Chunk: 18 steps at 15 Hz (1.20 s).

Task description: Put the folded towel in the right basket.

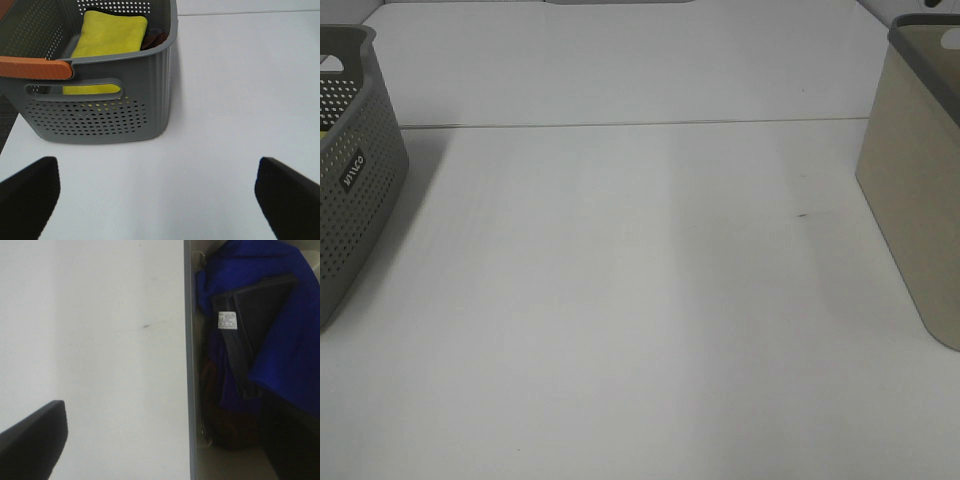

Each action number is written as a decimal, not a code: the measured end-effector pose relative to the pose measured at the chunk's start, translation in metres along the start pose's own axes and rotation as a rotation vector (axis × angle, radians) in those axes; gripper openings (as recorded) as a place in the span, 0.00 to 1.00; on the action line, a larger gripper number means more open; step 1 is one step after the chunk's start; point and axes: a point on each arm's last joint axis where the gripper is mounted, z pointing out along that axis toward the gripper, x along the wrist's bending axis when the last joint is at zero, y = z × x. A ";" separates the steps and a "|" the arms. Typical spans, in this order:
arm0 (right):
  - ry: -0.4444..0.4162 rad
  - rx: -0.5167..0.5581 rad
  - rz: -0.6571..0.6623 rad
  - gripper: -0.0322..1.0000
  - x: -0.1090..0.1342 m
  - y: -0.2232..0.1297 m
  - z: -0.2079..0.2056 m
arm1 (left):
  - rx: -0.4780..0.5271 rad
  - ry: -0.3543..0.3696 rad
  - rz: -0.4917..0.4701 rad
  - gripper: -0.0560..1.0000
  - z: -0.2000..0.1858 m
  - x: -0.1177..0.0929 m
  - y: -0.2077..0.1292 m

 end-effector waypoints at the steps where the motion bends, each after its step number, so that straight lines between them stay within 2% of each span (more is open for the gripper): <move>1: 0.002 -0.014 -0.001 0.97 -0.001 -0.008 -0.008 | 0.000 0.000 0.000 0.99 0.000 0.000 0.000; 5: 0.017 -0.173 -0.037 0.97 -0.010 -0.102 -0.066 | 0.000 0.000 0.000 0.99 0.000 0.000 0.000; 6: 0.018 -0.210 -0.076 0.97 -0.018 -0.157 -0.072 | 0.000 0.000 0.000 0.99 0.000 0.000 0.000; 9: 0.029 -0.336 -0.101 0.97 -0.029 -0.234 -0.078 | 0.000 0.000 0.000 0.99 0.000 0.000 0.000; 15: 0.046 -0.579 -0.155 0.97 -0.043 -0.321 -0.069 | 0.000 0.000 0.000 0.99 0.000 0.000 0.000; 18: 0.045 -0.572 -0.155 0.97 -0.045 -0.327 -0.061 | 0.000 -0.001 0.000 0.99 0.000 0.000 0.000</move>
